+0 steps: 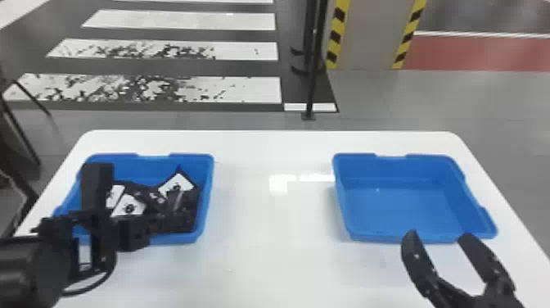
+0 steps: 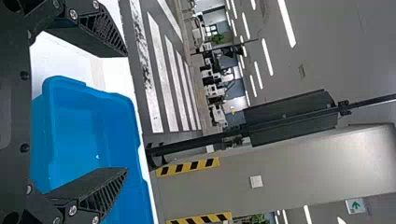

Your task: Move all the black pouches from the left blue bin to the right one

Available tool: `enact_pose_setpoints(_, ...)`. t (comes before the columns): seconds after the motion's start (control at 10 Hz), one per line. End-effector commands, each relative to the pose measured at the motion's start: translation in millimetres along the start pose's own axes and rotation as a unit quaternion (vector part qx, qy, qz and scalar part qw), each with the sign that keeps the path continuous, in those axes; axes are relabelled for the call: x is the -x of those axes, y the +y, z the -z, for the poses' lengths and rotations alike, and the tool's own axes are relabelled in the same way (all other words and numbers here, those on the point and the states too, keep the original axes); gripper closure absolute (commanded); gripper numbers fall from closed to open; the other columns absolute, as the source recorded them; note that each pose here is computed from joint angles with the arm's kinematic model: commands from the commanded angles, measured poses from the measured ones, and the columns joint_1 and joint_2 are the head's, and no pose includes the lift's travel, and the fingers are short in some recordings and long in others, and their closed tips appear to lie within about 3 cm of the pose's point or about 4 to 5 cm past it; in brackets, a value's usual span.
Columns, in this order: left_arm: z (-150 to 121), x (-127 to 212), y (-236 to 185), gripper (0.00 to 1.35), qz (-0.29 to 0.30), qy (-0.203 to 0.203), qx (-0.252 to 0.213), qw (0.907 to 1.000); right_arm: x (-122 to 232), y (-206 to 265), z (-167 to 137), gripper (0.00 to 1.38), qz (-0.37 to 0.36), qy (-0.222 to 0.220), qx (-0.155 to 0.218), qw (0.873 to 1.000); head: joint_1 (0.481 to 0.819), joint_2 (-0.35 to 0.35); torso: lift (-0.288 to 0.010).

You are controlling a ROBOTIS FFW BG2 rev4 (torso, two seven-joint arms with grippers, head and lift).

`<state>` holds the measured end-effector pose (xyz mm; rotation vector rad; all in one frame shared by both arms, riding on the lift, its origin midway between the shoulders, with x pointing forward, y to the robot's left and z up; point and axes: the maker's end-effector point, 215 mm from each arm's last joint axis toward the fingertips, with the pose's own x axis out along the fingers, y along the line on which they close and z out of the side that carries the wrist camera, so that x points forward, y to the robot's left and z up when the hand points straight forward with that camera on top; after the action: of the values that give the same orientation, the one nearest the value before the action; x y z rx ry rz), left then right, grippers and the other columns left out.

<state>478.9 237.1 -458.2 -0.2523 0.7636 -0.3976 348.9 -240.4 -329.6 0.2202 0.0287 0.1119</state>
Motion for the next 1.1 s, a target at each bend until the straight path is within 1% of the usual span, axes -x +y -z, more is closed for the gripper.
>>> enact_pose_setpoints(0.0,-1,35,1,1.21,-0.016,-0.012,-0.010,0.9998,0,1,-2,0.16,-0.001,-0.002,-0.001,1.000,0.695,-0.005,-0.140)
enact_pose_setpoints(0.1,-3,48,-6,1.21,-0.014,-0.021,-0.016,0.9996,-1,2,-3,0.16,-0.005,-0.003,-0.001,1.000,0.695,0.004,-0.140)
enact_pose_setpoints(0.2,-5,59,-23,1.21,0.000,-0.031,-0.024,0.9992,-6,7,-2,0.16,-0.017,-0.001,-0.003,1.000,0.695,0.016,-0.140)
enact_pose_setpoints(0.3,-10,63,-51,1.21,0.032,-0.047,-0.036,0.9977,-12,18,5,0.16,-0.042,0.014,-0.012,0.999,0.695,0.020,-0.140)
enact_pose_setpoints(0.5,2,56,-111,1.21,0.101,-0.045,-0.041,0.9930,-32,44,15,0.16,-0.106,0.036,-0.032,0.993,0.695,-0.005,-0.140)
enact_pose_setpoints(0.7,18,47,-160,1.21,0.157,-0.033,-0.042,0.9862,-53,76,20,0.16,-0.168,0.062,-0.060,0.982,0.695,-0.033,-0.140)
enact_pose_setpoints(0.8,21,44,-180,1.21,0.179,-0.028,-0.044,0.9825,-59,104,26,0.16,-0.200,0.076,-0.103,0.971,0.695,-0.050,-0.140)
enact_pose_setpoints(0.9,25,42,-197,1.21,0.198,-0.022,-0.046,0.9789,-60,129,36,0.16,-0.228,0.095,-0.137,0.959,0.695,-0.055,-0.140)
enact_pose_setpoints(1.0,25,41,-213,1.21,0.215,-0.020,-0.051,0.9751,-59,152,42,0.16,-0.252,0.108,-0.156,0.949,0.695,-0.044,-0.140)
